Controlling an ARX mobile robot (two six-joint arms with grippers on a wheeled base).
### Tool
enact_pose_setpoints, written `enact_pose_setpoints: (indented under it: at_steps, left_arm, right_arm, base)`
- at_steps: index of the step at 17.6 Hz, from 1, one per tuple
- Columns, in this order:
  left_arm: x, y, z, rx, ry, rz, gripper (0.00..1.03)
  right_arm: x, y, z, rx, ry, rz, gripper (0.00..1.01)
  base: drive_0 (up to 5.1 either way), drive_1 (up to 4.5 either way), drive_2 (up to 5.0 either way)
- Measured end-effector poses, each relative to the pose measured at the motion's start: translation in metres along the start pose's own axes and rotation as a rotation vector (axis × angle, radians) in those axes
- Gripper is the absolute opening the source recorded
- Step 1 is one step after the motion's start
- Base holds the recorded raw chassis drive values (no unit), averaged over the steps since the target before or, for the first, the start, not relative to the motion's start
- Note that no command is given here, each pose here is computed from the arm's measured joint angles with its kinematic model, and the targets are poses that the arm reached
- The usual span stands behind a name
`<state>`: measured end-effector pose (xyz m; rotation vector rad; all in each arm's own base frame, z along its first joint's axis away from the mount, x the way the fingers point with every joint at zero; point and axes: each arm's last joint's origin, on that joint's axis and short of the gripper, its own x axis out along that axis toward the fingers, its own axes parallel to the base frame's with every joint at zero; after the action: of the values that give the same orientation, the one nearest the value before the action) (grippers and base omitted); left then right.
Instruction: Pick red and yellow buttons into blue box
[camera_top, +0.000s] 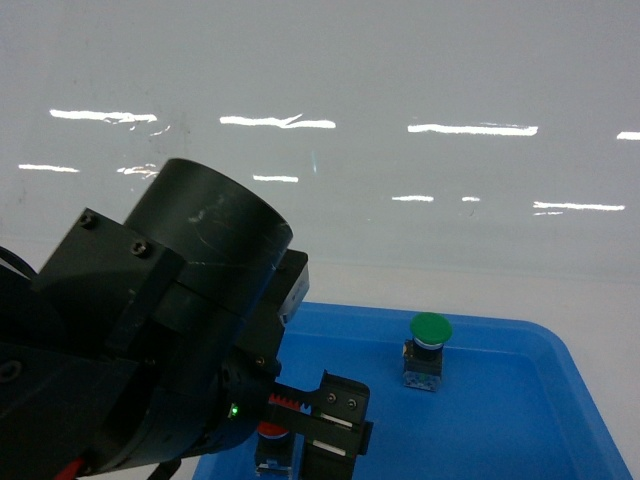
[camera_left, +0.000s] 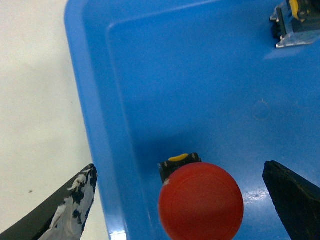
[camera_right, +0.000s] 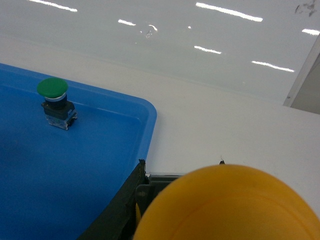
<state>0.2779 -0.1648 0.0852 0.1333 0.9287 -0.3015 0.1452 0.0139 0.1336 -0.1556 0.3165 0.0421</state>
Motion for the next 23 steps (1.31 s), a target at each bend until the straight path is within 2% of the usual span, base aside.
enact_pose_setpoints:
  at_steps: [5,8,9,21,23]
  left_arm:
    - [0.009,-0.009,-0.003,-0.006,0.018,-0.011,0.98]
    - [0.013,-0.010,0.000,-0.017,0.009,-0.011,0.98]
    - [0.018,-0.008,-0.005,-0.029,0.030,-0.008,0.98]
    - [0.030,-0.004,-0.025,-0.015,0.035,0.043,0.98]
    - [0.031,-0.003,-0.027,-0.009,0.033,0.062,0.84]
  right_arm:
    - [0.000,0.000,0.000,0.000,0.000,0.000,0.35]
    - [0.000,0.000,0.000,0.000,0.000,0.000,0.35]
    - [0.000,0.000,0.000,0.000,0.000,0.000,0.35]
    - [0.000,0.000,0.000,0.000,0.000,0.000,0.35]
    - [0.000,0.000,0.000,0.000,0.000,0.000,0.35]
  base:
    - [0.0,0.00,0.0]
    - [0.0,0.00,0.0]
    - [0.0,0.00,0.0]
    - [0.0,0.00,0.0]
    - [0.0,0.00,0.0]
